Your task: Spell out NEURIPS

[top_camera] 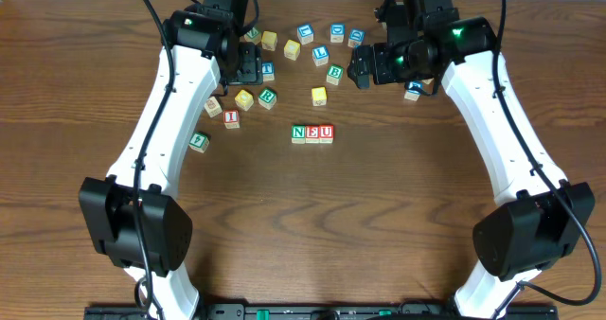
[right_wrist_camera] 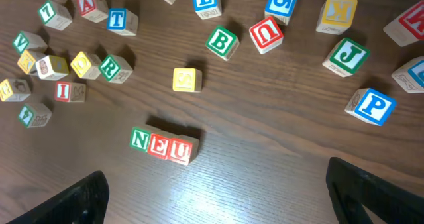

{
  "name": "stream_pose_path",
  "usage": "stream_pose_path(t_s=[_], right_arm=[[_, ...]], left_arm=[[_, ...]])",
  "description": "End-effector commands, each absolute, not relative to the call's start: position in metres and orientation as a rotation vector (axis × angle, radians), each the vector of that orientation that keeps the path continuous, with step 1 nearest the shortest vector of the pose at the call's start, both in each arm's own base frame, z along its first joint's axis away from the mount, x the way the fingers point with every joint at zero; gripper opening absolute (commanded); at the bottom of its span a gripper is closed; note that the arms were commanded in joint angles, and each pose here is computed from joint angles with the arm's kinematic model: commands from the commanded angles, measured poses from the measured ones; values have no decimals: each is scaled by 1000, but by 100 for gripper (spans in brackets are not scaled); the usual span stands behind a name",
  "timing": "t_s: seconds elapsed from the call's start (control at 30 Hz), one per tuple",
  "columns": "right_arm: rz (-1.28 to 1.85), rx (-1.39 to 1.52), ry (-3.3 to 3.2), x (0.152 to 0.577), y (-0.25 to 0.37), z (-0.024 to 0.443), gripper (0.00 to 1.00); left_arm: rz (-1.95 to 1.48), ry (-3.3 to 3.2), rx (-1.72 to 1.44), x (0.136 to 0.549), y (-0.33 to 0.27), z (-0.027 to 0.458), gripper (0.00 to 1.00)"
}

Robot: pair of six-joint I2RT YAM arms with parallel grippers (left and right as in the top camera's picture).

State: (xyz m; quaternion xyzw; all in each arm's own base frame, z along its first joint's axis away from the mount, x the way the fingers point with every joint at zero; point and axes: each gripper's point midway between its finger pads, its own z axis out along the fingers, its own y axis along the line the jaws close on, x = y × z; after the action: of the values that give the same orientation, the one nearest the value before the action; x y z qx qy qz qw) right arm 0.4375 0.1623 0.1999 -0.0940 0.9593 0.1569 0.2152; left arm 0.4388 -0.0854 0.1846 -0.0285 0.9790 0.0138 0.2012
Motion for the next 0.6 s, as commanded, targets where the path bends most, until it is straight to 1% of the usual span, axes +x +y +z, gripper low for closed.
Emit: stream_pose_path(t_s=[0.0, 0.17, 0.43, 0.57], right_arm=[[393, -199, 2672, 440, 161, 197, 99], [356, -138, 2675, 443, 155, 197, 99], [362, -64, 2656, 449, 155, 199, 95], [323, -9, 2655, 451, 149, 198, 94]], left_arm=[[36, 2713, -70, 437, -83, 195, 77], [36, 2713, -70, 437, -83, 195, 77], [36, 2715, -71, 438, -83, 194, 78], [27, 2720, -127, 438, -83, 191, 78]])
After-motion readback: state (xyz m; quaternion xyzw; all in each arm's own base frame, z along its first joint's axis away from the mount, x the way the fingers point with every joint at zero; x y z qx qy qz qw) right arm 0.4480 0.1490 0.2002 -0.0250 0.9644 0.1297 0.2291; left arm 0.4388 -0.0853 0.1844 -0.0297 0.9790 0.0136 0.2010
